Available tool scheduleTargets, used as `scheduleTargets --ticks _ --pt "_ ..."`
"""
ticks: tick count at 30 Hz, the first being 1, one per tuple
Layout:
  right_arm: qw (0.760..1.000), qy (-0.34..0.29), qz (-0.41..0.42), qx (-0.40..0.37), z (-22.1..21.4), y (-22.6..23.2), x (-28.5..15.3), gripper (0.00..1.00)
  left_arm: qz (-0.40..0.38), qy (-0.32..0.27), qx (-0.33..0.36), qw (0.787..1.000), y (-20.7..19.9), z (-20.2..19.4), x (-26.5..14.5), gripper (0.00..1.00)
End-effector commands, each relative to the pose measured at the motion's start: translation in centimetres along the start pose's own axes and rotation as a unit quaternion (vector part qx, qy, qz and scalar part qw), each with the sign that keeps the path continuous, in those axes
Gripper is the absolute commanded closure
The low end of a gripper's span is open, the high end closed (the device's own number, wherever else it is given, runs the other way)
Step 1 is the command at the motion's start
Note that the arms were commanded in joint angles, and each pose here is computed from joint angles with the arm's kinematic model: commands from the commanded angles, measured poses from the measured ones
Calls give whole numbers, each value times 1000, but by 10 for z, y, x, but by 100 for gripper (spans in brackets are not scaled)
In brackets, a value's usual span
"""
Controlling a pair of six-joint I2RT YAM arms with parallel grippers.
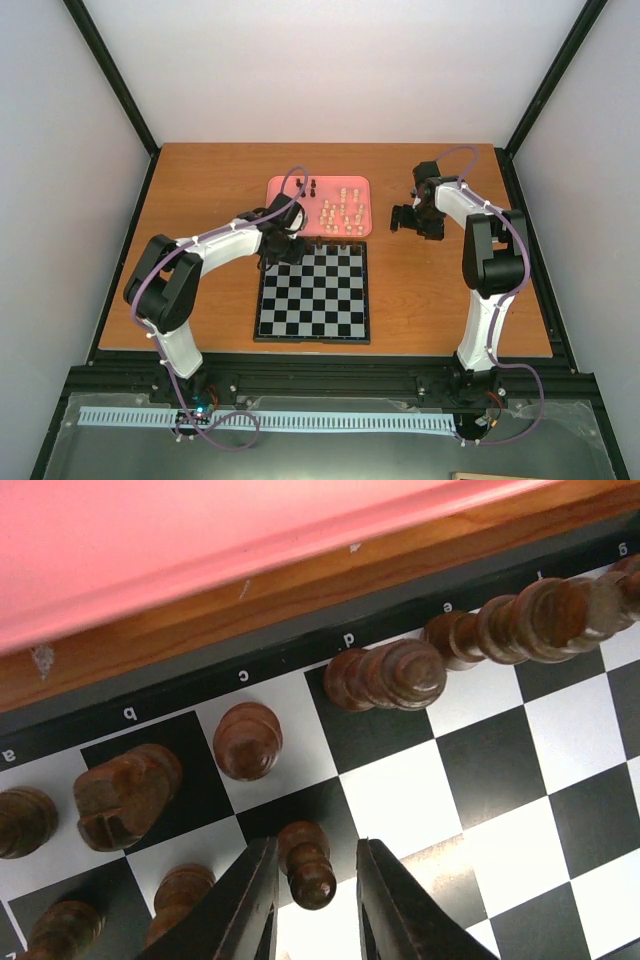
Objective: Set up the chess pieces on the board
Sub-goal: Place the chess piece on the chessboard, then pick up the chess piece from the storage box.
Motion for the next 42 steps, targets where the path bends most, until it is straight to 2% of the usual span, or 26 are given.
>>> scheduleTargets --ticks 1,11,14,18,23,30,36,42 --pt "1000 -14 5 -4 3 3 -8 0 -7 -15 14 1000 -5 15 -11 74" --pt "1000 -16 9 -2 5 4 -8 0 13 -54 28 998 -5 48 -63 67" --pt "1000 -16 13 -1 6 6 -8 0 19 -70 31 997 1 65 -72 59" --pt "1000 -19 17 2 10 9 -11 0 18 -69 -7 997 32 93 -62 57" --pt "1000 -21 23 3 13 13 -14 0 63 -47 -18 997 67 132 -27 56" --pt "1000 -17 22 1 19 16 -13 0 72 -50 -32 996 85 178 13 56" --pt "1000 -10 19 0 23 18 -8 0 78 -61 -71 993 105 186 30 56" --pt "1000 -1 11 -1 22 15 -2 0 91 -46 -84 991 112 179 44 57"
Point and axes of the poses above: each gripper's point midway between its finger pads, its own x axis out along the fingers, its own y axis along the line the jaws close on, z = x × y, the point moved 3 cm from there along -x, back along the fingers, and after that the axes turned 13 degrees about x, right-handed, at the moved point
